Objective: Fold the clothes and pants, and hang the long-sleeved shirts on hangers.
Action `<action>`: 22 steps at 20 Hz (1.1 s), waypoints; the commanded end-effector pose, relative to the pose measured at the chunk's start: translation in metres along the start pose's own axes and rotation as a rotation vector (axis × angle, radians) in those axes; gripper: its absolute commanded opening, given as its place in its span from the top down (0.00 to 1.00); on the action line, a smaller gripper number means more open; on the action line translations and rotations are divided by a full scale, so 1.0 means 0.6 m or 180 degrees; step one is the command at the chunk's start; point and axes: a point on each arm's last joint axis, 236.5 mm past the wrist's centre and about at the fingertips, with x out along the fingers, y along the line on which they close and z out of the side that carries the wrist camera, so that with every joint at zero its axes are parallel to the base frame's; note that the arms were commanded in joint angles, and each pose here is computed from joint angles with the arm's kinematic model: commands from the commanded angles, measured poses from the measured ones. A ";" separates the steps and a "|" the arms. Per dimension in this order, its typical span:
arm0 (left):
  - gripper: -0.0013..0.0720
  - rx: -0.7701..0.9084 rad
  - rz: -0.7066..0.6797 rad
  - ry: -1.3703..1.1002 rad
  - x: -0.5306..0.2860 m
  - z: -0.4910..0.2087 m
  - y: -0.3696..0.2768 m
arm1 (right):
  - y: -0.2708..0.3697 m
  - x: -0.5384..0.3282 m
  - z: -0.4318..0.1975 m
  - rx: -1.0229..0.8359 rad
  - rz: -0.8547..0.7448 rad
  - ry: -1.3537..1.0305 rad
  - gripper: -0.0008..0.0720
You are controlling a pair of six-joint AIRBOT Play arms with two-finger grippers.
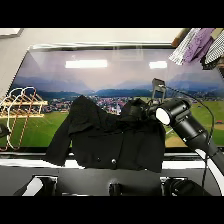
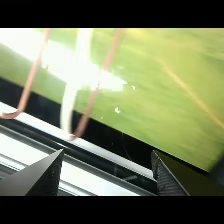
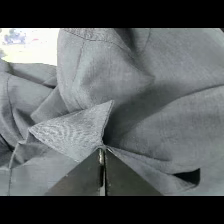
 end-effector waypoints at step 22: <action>0.18 0.0669 -0.0387 0.0498 0.189 -0.078 0.023 | -0.022 -0.001 -0.010 -0.0035 -0.0175 0.0076 0.93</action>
